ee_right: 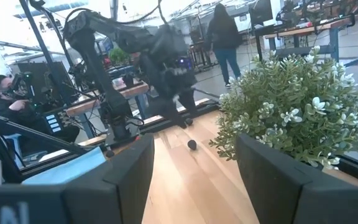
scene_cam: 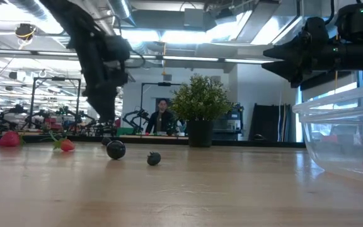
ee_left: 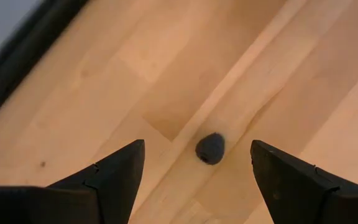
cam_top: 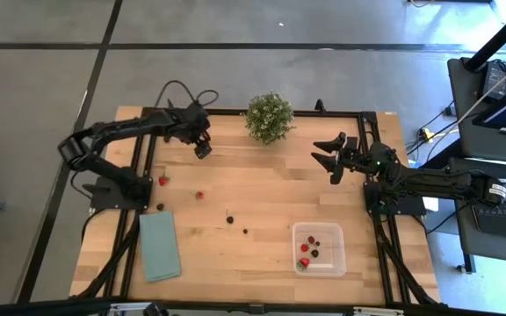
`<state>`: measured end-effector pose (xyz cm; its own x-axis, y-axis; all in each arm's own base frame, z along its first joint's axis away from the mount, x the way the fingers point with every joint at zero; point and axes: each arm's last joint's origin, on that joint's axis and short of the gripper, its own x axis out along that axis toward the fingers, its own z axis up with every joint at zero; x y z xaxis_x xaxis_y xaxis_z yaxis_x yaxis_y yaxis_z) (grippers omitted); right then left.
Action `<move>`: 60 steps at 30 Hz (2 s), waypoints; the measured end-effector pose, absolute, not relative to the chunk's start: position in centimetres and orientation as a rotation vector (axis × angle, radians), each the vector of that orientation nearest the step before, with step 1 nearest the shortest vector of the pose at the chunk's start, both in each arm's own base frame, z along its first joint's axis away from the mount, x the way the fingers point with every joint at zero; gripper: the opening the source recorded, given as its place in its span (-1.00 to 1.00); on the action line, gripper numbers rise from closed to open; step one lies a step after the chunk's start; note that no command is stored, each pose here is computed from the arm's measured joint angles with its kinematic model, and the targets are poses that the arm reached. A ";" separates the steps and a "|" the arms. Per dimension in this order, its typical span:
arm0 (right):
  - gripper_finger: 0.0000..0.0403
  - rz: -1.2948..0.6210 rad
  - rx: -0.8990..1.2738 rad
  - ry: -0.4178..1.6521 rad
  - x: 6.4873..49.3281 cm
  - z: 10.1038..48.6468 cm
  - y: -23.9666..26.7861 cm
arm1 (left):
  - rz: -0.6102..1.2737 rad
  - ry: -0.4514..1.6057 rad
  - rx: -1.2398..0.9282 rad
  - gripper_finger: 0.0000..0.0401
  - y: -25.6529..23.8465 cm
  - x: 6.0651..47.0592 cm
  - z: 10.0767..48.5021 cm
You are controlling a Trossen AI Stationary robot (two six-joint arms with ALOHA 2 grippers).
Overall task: Pick and placing Produce into tupperware
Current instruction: Put the top blackberry into the bin
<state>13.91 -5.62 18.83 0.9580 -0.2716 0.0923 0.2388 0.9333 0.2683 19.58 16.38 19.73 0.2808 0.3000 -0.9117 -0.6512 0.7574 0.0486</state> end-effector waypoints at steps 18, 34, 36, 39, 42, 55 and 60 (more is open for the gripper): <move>0.12 -0.262 0.258 -0.129 13.9 18.8 -5.6 | 0.569 1.279 -0.393 0.42 16.5 21.8 14.7; 0.12 -0.262 0.258 -0.128 13.9 18.8 -5.6 | 0.543 1.293 -0.381 0.32 16.3 22.6 13.7; 0.12 -0.262 0.258 -0.128 13.9 18.8 -5.6 | 0.541 1.294 -0.378 0.27 16.1 22.7 13.7; 0.12 -0.262 0.258 -0.127 13.9 18.8 -5.6 | 0.536 1.295 -0.370 0.17 15.9 22.8 13.7; 0.12 -0.262 0.258 -0.127 13.9 18.8 -5.6 | 0.535 1.296 -0.371 0.07 15.8 22.9 13.7; 0.12 -0.262 0.260 -0.128 13.9 18.8 -5.6 | 0.548 1.300 -0.361 -0.39 15.8 22.9 13.7; 0.12 -0.262 0.260 -0.128 13.9 18.8 -5.6 | 0.580 1.300 -0.335 -0.55 15.9 22.9 13.7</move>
<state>13.92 -5.62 18.82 0.9580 -0.2719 0.0908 0.2391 0.9326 0.2704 22.92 15.94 13.72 0.1545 0.2128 -0.9648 -0.5761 0.8128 0.0870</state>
